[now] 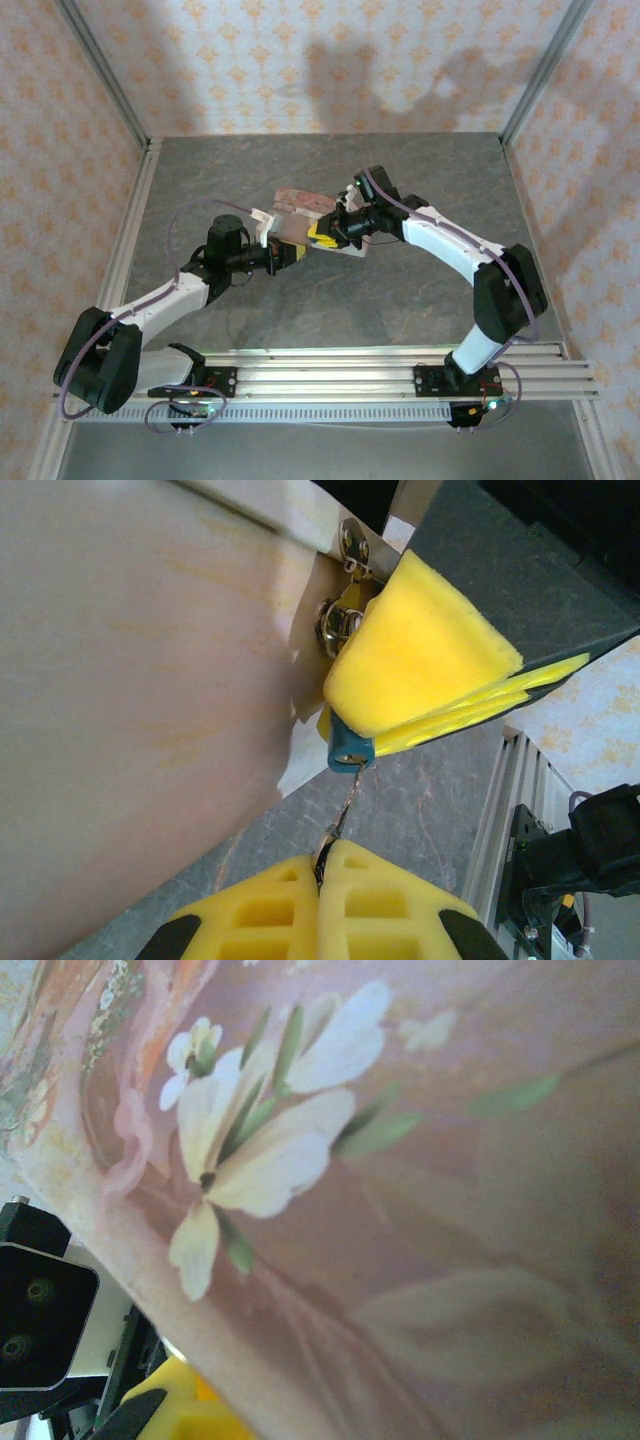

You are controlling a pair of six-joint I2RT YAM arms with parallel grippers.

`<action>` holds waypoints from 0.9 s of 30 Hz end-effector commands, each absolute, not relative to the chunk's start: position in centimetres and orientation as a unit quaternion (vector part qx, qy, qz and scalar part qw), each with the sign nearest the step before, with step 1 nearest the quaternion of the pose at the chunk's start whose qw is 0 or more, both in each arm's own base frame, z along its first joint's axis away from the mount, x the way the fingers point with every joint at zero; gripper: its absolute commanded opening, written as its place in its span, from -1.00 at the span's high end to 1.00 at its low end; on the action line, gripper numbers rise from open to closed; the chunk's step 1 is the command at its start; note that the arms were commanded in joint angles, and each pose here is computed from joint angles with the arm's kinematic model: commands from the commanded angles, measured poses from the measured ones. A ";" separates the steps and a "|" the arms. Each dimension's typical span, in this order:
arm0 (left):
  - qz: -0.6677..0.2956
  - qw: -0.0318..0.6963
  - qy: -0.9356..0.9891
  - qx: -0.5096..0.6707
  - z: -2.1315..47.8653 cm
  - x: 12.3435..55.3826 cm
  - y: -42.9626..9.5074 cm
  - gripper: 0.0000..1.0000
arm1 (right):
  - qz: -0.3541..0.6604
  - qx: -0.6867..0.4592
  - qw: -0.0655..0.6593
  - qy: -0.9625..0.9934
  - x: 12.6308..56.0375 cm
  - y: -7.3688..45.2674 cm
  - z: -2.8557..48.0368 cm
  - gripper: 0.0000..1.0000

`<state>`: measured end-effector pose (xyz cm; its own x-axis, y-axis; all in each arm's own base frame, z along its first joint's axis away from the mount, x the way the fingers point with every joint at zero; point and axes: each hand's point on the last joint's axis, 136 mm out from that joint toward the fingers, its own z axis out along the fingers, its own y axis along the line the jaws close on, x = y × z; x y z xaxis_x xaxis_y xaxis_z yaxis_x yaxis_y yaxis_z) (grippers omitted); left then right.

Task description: Unlock the padlock with the key

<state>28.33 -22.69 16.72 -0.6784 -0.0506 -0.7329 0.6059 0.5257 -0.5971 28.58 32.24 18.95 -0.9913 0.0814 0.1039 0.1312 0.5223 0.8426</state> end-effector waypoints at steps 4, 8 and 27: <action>-0.445 0.382 0.790 0.180 17.8 29.3 -22.8 1.00 | -0.502 -0.039 0.001 -0.864 29.0 32.6 21.4 1.00; -0.446 0.384 0.788 0.180 18.0 29.2 -22.8 1.00 | -0.501 -0.040 0.002 -0.865 29.0 32.5 21.3 1.00; -0.465 0.380 0.780 0.177 18.8 29.3 -23.3 1.00 | -0.494 -0.030 0.005 -0.869 28.7 33.1 20.7 1.00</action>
